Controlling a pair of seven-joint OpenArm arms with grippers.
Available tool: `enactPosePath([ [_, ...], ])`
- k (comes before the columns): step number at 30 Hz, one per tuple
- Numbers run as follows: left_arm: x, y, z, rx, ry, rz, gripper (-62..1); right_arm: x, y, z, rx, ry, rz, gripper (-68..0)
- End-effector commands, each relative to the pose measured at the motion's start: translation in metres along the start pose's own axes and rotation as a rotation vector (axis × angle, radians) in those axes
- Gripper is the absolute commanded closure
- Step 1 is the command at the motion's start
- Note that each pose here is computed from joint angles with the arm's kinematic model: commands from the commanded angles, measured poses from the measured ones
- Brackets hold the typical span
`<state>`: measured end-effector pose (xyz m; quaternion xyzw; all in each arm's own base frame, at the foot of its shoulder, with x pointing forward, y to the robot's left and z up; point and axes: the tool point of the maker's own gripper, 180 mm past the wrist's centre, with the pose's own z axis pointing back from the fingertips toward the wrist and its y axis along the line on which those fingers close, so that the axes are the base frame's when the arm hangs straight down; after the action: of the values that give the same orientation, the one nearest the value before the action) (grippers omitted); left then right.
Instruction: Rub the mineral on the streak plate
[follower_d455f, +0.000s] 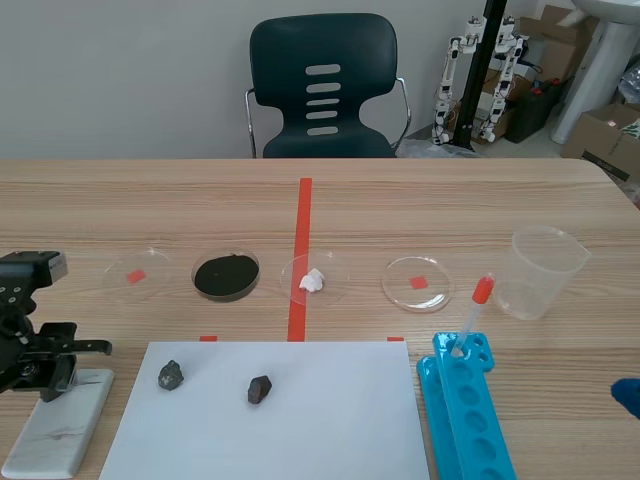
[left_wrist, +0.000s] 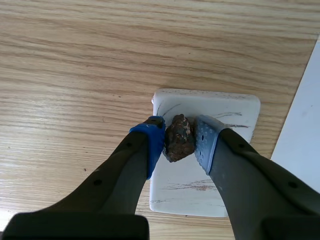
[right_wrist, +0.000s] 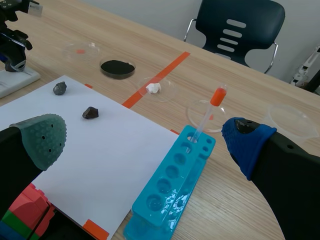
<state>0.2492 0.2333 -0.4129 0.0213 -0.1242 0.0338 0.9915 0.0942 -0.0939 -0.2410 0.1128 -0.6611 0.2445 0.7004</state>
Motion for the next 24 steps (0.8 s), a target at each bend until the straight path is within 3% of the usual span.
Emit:
enactPosePath([
  [1,-0.001,-0.012,0.001,-0.076,0.006,-0.002,-11.6,0.01,-0.004,-0.003,-0.006,-0.037,0.009,-67.9],
  [6,-0.001,-0.034,0.004,-0.195,0.004,-0.006,-11.6,0.01,-0.004,-0.003,-0.006,-0.037,0.009,-67.9],
  [10,-0.001,-0.034,0.004,-0.196,0.003,-0.01,-11.6,0.01,-0.004,-0.003,-0.006,-0.037,0.009,-67.9],
  [17,-0.003,0.01,0.0,0.046,0.019,-0.009,-11.6,0.01,-0.004,-0.003,-0.006,-0.037,0.009,-67.9],
  [24,-0.003,0.014,0.001,0.072,0.016,-0.011,-11.6,0.01,-0.004,-0.003,-0.006,-0.037,0.009,-67.9],
])
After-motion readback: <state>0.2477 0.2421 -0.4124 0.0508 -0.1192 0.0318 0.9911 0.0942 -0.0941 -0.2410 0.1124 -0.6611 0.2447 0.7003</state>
